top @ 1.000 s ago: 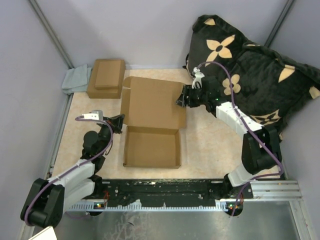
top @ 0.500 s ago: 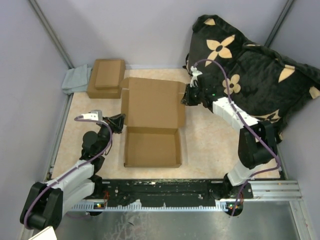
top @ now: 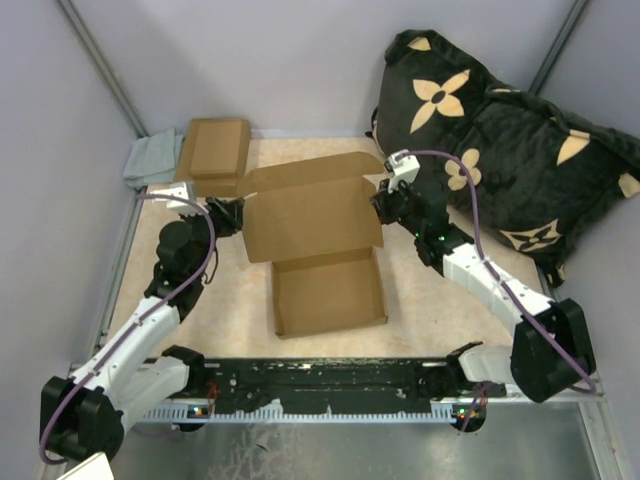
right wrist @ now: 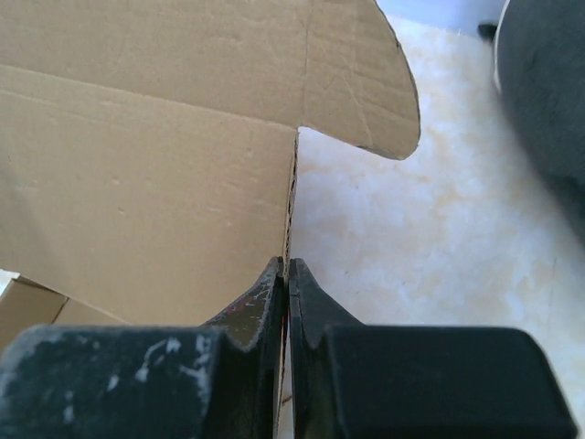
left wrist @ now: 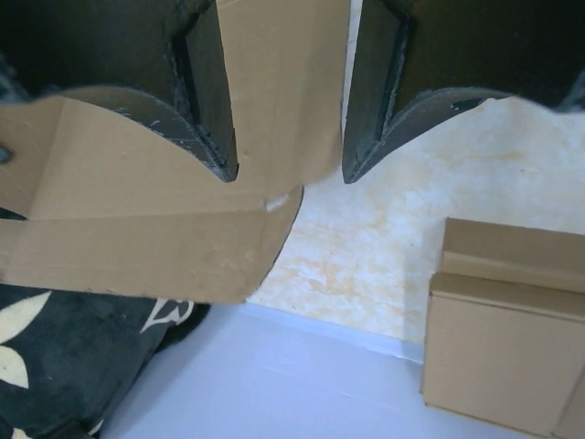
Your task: Fold the paper box
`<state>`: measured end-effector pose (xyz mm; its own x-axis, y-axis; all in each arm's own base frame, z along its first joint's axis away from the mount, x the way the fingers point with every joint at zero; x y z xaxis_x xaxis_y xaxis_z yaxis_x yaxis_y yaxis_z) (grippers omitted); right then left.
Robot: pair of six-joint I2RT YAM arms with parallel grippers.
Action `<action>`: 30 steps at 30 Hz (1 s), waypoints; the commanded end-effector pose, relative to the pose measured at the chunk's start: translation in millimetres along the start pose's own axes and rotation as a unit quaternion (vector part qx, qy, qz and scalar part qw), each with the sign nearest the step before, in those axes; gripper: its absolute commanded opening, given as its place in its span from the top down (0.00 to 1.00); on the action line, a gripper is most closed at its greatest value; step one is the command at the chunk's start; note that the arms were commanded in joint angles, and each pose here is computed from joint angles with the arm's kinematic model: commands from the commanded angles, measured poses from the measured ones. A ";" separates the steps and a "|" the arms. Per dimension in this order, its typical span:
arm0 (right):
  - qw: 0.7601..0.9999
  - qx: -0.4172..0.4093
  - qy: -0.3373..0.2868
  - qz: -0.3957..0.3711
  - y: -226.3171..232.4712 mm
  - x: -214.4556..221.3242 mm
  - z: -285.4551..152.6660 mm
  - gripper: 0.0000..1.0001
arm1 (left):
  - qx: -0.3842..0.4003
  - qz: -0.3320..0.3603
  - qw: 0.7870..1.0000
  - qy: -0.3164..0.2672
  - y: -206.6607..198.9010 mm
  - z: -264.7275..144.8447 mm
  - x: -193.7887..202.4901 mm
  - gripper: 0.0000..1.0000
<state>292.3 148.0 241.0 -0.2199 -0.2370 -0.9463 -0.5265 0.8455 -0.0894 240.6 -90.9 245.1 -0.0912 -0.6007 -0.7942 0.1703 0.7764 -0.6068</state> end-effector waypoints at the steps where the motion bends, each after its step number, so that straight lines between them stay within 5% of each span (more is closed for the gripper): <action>1: 0.985 0.021 -0.159 -0.061 -5.5 -34.1 -20.3 0.96 | -0.027 0.033 0.999 0.017 -10.1 3.7 -18.3 0.43; 9: 0.982 0.031 -0.179 -0.059 -5.4 -28.2 -24.3 0.96 | -0.020 0.062 0.990 0.125 -21.1 18.8 -15.1 0.43; 22: 0.981 0.043 -0.181 -0.058 -5.6 -19.1 -30.4 0.96 | -0.066 0.074 0.982 0.161 -6.8 28.0 0.7 0.43; 30: 0.987 0.024 -0.152 -0.039 -2.5 -19.3 -28.6 0.92 | 0.020 0.042 0.984 0.175 -25.7 22.4 -2.5 0.61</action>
<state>273.6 135.4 241.5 0.0221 -0.2049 -0.9785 -0.4982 0.8463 -0.1884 262.1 -105.3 239.3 -0.4315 -0.4035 -0.8069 0.1087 0.8646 -0.4905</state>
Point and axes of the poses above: each gripper's point midway between its finger pads, its own z axis out along the fingers, its own y axis along the line the jaws close on, x = y × z, the point moved 10 cm from there along -z, back along the fingers, and after that the axes turned 13 degrees about -z, right-handed, at the moved point
